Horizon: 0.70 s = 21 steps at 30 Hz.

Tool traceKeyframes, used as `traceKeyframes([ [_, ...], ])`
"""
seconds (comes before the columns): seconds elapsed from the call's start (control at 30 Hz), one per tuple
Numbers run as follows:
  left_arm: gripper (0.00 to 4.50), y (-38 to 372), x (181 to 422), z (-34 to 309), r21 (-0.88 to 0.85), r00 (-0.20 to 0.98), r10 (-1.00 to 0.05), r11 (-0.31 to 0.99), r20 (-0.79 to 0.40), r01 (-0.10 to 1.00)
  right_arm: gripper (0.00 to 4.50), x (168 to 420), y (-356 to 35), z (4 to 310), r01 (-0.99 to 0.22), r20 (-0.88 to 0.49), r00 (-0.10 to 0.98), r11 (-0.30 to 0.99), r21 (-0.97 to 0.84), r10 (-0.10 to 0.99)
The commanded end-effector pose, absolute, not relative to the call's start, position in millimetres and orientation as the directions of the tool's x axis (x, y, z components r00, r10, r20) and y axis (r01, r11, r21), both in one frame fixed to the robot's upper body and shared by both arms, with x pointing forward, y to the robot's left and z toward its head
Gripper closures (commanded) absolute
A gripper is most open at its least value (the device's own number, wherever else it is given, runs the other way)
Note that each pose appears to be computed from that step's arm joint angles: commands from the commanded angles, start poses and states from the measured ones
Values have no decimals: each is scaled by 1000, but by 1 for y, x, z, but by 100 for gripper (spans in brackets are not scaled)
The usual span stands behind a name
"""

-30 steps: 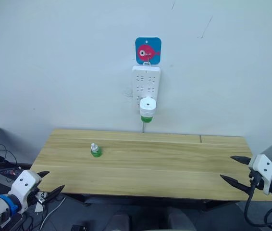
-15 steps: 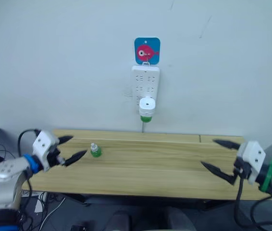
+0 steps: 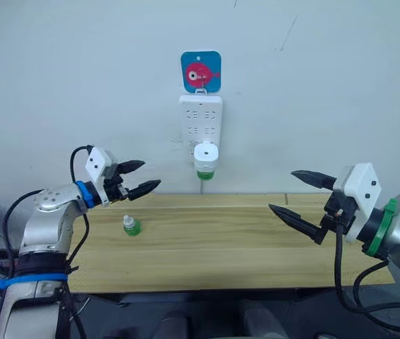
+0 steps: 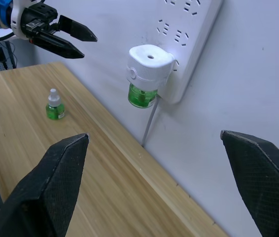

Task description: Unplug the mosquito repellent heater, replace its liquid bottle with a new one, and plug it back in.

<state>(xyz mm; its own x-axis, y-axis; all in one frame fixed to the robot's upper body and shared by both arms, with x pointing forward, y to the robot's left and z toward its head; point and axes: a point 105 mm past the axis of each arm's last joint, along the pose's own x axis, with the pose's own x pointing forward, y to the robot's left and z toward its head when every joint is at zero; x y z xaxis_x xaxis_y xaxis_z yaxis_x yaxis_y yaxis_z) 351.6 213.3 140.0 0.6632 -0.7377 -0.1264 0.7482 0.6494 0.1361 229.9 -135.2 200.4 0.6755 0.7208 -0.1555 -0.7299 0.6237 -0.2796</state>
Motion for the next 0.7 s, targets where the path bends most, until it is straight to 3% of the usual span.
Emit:
traceKeyframes([
  [0.03, 58, 203, 364, 155, 168, 657, -749, 638, -89, 751, 0, 222, -129, 212, -722, -126, 675, 615, -316, 727],
  [0.4, 58, 180, 400, 166, 148, 656, -754, 645, -31, 749, 0, 214, -122, 211, -711, -127, 687, 627, -319, 715],
  [0.7, 58, 168, 406, 176, 164, 604, -797, 594, -20, 788, 0, 209, -121, 209, -707, -135, 694, 634, -312, 708],
])
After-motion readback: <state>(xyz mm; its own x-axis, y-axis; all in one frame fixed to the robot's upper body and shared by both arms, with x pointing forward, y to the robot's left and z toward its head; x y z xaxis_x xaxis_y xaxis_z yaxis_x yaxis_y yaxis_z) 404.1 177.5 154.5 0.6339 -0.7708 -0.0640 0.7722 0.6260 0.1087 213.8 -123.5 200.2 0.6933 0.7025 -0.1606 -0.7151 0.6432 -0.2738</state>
